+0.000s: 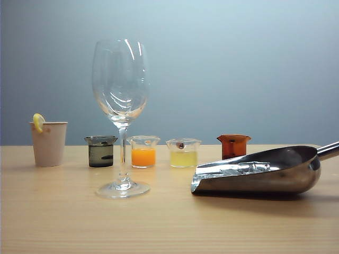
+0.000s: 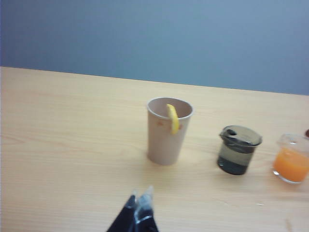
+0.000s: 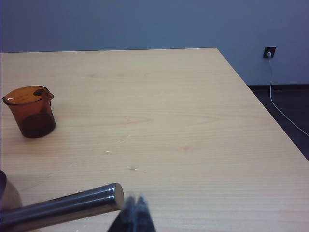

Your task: Pick up the ice scoop on the desk filled with ice cubes, pour the ice into the goblet, and finally put the scoop back on the table.

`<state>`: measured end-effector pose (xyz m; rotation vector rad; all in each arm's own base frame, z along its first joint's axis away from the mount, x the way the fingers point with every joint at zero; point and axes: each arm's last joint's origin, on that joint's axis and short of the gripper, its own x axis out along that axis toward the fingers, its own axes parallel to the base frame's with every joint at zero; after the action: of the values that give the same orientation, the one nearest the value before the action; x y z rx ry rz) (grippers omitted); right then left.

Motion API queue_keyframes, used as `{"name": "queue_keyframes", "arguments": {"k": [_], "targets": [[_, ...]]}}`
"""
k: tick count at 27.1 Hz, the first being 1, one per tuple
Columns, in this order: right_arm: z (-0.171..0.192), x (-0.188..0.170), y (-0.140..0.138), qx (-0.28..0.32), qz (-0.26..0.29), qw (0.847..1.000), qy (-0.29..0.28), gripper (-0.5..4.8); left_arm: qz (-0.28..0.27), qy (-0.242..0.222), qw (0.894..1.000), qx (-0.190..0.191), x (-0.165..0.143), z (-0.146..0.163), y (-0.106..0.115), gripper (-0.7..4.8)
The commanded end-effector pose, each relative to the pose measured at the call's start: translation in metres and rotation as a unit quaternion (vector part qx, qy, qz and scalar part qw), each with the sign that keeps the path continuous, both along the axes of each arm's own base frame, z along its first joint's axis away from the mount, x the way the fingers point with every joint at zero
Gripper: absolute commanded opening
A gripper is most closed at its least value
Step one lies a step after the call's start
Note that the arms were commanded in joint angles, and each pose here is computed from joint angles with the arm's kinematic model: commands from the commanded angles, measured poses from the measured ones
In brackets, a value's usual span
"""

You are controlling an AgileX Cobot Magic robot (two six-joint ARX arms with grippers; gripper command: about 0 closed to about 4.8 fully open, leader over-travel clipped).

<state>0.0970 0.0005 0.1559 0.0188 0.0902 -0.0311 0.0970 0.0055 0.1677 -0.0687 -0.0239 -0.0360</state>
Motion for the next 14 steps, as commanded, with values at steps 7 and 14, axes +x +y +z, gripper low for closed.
{"name": "queue_keyframes", "arguments": {"k": [7,14], "targets": [[0.003,0.001,0.0,0.003,0.003,1.0,-0.021,-0.06,0.011,-0.007,1.0,-0.004,0.0,0.002,0.001,-0.06],[0.013,-0.002,0.0,0.005,-0.001,1.0,-0.026,-0.06,0.005,-0.024,1.0,-0.006,-0.002,0.011,0.0,-0.06]]}}
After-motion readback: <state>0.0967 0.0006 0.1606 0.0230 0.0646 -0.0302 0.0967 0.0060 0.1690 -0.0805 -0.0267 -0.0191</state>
